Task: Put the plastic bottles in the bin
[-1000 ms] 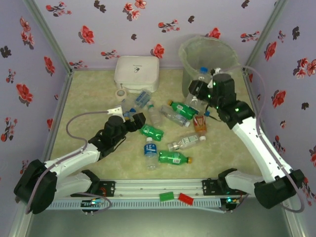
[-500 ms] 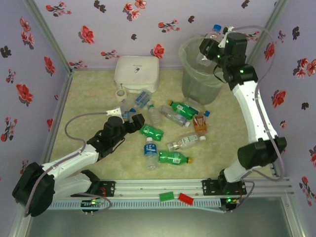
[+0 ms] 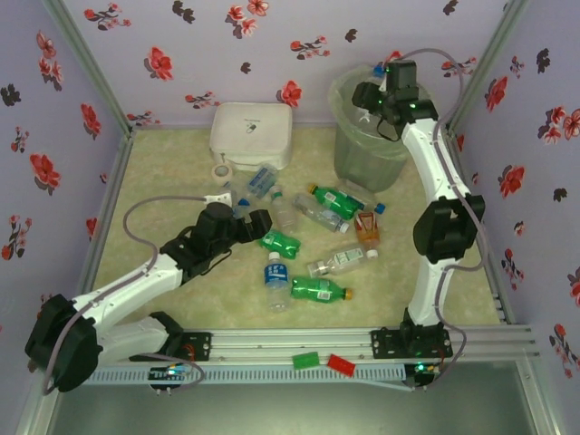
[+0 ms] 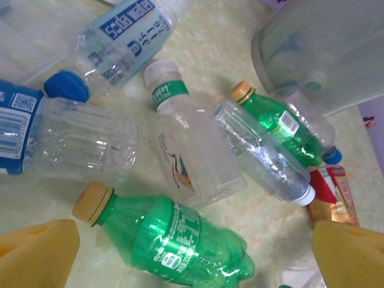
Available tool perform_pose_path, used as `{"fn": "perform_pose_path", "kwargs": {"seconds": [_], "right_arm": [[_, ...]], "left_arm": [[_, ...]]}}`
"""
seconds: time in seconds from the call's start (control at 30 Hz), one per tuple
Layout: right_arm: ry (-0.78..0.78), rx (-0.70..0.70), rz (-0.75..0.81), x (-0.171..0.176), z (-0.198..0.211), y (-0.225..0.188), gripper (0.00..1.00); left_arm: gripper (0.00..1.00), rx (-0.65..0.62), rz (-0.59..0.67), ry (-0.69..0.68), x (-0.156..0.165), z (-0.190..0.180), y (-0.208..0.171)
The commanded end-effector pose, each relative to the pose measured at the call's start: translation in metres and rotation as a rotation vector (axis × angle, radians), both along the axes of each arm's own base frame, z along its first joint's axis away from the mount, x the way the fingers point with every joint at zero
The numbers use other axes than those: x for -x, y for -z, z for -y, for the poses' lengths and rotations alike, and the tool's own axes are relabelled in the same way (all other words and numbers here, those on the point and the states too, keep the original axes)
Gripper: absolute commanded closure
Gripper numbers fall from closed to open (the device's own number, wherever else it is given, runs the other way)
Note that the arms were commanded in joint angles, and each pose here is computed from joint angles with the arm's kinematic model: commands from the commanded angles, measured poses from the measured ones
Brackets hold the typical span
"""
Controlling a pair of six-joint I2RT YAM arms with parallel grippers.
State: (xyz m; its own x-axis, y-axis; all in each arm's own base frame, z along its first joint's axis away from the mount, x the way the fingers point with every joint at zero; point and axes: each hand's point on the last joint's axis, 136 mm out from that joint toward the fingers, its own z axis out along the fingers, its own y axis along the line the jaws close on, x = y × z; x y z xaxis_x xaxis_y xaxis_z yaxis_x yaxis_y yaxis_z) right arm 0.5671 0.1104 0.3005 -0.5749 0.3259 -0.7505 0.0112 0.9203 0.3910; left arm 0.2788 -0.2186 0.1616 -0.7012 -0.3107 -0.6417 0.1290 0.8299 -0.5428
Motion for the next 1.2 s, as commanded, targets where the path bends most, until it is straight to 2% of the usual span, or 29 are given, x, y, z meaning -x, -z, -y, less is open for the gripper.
{"fn": "perform_pose_path", "kwargs": {"seconds": [0.0, 0.07, 0.1, 0.37, 0.47, 0.67, 0.87, 1.0, 1.17], "right_arm": [[0.007, 0.020, 0.031, 0.000, 0.006, -0.016, 0.23], [0.018, 0.033, 0.053, 0.002, 0.009, -0.027, 0.12], [0.023, 0.040, 0.066, 0.004, 0.012, -0.033, 0.01], [0.030, 0.078, 0.124, 0.042, 0.018, -0.078, 0.00], [0.008, 0.072, 0.150, 0.068, 0.013, -0.087, 0.00], [-0.105, 0.071, 0.208, 0.140, -0.022, -0.103, 0.00], [-0.229, 0.018, 0.224, 0.204, -0.072, -0.075, 0.00], [-0.283, 0.067, 0.158, 0.242, -0.100, -0.039, 0.00], [-0.140, 0.047, 0.084, 0.259, -0.089, 0.010, 0.00]], "left_arm": [[0.00, -0.031, -0.024, 0.035, 0.005, 0.006, -0.001], [0.00, -0.017, -0.024, 0.035, 0.006, 0.008, -0.002], [0.00, -0.011, -0.024, 0.035, 0.006, 0.010, -0.002], [0.00, -0.035, -0.050, 0.062, 0.016, 0.014, 0.004], [0.00, -0.056, -0.054, 0.087, 0.023, 0.016, 0.006], [0.00, -0.155, -0.088, 0.108, 0.040, 0.007, 0.012], [0.00, -0.266, -0.101, 0.156, 0.064, 0.008, 0.028], [0.00, -0.294, -0.101, 0.181, 0.083, 0.014, 0.040], [0.00, -0.295, -0.109, 0.211, 0.105, 0.024, 0.050]]}}
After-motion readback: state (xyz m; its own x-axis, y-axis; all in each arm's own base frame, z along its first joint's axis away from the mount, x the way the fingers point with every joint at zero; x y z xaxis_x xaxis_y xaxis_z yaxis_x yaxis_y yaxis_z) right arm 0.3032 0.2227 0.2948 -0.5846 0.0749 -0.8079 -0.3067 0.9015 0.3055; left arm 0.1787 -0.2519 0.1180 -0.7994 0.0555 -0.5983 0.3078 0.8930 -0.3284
